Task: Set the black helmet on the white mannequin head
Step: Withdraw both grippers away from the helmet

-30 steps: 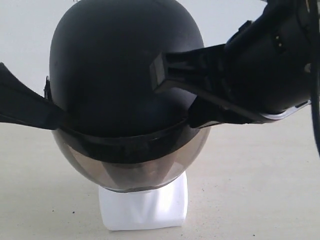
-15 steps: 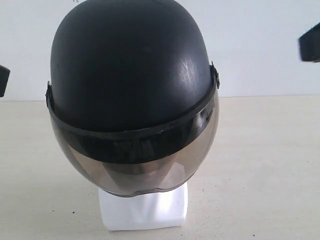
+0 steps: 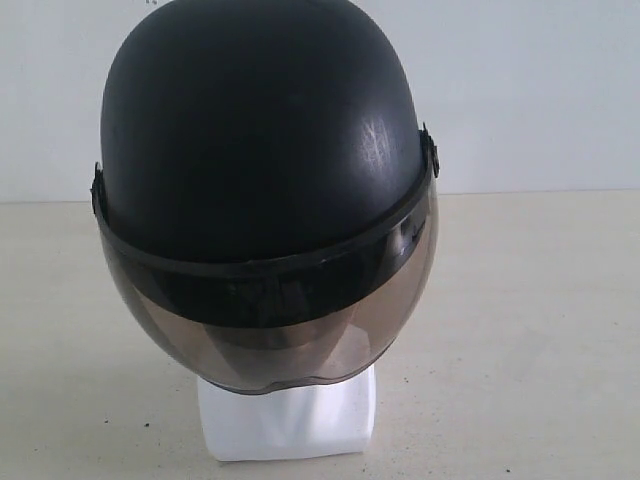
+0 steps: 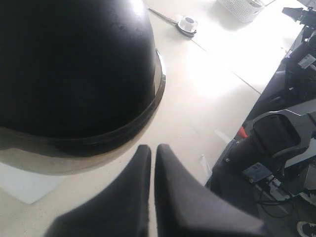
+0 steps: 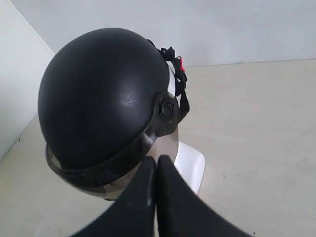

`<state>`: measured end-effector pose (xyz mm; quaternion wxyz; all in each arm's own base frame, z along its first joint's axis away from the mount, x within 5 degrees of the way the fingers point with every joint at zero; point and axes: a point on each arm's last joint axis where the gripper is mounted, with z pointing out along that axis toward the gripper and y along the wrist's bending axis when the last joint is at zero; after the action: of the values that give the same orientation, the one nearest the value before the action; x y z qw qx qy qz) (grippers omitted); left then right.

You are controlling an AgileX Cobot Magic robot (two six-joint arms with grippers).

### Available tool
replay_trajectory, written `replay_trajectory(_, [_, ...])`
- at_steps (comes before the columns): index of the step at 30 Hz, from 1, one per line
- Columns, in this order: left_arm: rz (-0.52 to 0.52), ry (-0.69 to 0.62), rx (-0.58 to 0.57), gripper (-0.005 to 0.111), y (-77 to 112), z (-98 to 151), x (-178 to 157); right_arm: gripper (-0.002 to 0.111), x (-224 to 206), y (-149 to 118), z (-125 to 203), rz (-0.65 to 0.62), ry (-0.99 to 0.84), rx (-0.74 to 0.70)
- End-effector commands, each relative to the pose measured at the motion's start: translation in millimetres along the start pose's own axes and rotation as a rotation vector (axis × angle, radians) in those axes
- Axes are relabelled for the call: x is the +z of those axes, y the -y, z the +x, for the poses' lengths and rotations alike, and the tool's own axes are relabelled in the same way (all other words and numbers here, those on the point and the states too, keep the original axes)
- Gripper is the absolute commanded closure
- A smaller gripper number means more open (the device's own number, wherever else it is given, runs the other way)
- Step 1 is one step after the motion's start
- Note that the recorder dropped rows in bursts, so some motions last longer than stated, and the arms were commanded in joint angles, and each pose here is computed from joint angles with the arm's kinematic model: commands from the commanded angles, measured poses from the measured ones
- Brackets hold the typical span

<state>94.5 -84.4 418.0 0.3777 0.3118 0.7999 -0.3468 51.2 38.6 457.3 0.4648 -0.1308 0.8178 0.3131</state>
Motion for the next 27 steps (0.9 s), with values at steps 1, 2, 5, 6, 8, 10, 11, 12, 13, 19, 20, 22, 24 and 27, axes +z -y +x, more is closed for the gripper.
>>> replay_trajectory(1, [0.015,0.003,-0.01,0.102,1.8,0.8,0.1,0.108,-4.4,2.5,-0.1,-0.001,0.019,0.0])
replay_trajectory(2, [0.015,0.003,-0.01,0.102,1.8,0.8,0.1,0.108,-4.4,2.5,-0.1,-0.001,0.019,0.0])
replay_trajectory(5, [0.015,0.003,-0.01,0.102,1.8,0.8,0.1,0.108,-4.4,2.5,-0.1,-0.001,0.019,0.0])
replay_trajectory(6, [0.015,0.003,-0.01,0.102,1.8,0.8,0.1,0.108,-4.4,2.5,-0.1,-0.001,0.019,0.0])
replay_trajectory(8, [0.015,0.003,-0.01,0.102,1.8,0.8,0.1,0.108,-4.4,2.5,-0.1,-0.001,0.019,0.0])
replay_trajectory(10, [0.015,0.004,-0.009,0.102,2.2,1.0,-0.3,0.108,-4.4,2.5,-0.1,-0.001,0.019,0.0])
replay_trajectory(11, [0.014,0.006,-0.007,0.102,2.8,1.1,-0.9,0.108,-4.4,2.5,-0.1,-0.001,0.019,0.0])
replay_trajectory(12, [0.014,0.009,-0.004,0.102,3.9,1.5,-1.9,0.108,-4.4,2.5,-0.1,-0.001,0.019,0.0])
replay_trajectory(13, [0.013,0.013,0.0,0.102,5.1,2.0,-3.1,0.108,-4.4,2.5,-0.1,-0.001,0.019,0.0])
replay_trajectory(19, [-0.12,0.097,0.12,0.102,12.6,4.3,-21.8,0.108,-4.4,2.5,-0.1,-0.001,0.019,0.0])
replay_trajectory(20, [-0.18,0.117,0.15,0.102,13.5,6.2,-28.2,0.108,-4.4,2.5,-0.1,-0.001,0.019,0.0])
replay_trajectory(22, [-0.322,0.173,0.194,0.102,15.3,10.9,-43.9,0.108,-4.4,2.5,-0.1,-0.001,0.019,0.0])
replay_trajectory(24, [-0.485,0.239,0.209,0.102,16.7,17.3,-62.8,0.108,-4.4,2.5,-0.1,-0.001,0.019,0.0])
replay_trajectory(27, [-0.694,0.325,0.17,0.102,21.6,32.2,-90.7,0.108,-4.4,2.5,-0.1,-0.001,0.019,0.0])
